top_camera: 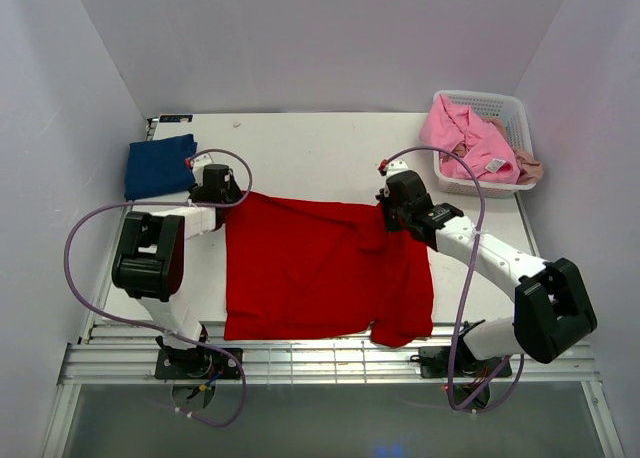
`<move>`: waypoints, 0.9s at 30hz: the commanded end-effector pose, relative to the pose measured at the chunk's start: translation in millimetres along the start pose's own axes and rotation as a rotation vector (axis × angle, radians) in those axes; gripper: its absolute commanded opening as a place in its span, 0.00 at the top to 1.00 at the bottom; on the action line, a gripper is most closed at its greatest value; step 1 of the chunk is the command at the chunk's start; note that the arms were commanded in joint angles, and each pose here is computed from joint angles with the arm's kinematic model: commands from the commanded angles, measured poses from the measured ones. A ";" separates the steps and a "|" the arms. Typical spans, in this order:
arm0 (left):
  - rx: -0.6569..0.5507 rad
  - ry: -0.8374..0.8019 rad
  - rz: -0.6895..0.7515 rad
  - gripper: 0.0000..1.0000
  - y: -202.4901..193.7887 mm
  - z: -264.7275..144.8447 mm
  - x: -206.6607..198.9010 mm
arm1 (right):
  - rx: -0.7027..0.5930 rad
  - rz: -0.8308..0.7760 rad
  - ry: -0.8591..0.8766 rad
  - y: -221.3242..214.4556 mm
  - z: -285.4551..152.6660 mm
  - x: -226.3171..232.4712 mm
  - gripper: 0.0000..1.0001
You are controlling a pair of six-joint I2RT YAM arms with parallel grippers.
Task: Fold and stack the t-shirts
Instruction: Flatten out the tshirt
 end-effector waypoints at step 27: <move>0.013 0.026 0.002 0.28 10.9 29.0 -11.0 | -0.078 0.073 -0.056 23.6 -23.9 -34.8 0.92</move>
Point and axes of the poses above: each gripper's point midway between its finger pads, its own z axis out along the fingers, its own x axis along the line the jaws close on, y = z × x, the point moved 4 cm from there along -z, back along the fingers, and after that the axes turned 6 degrees about z, right-handed, at the moved point
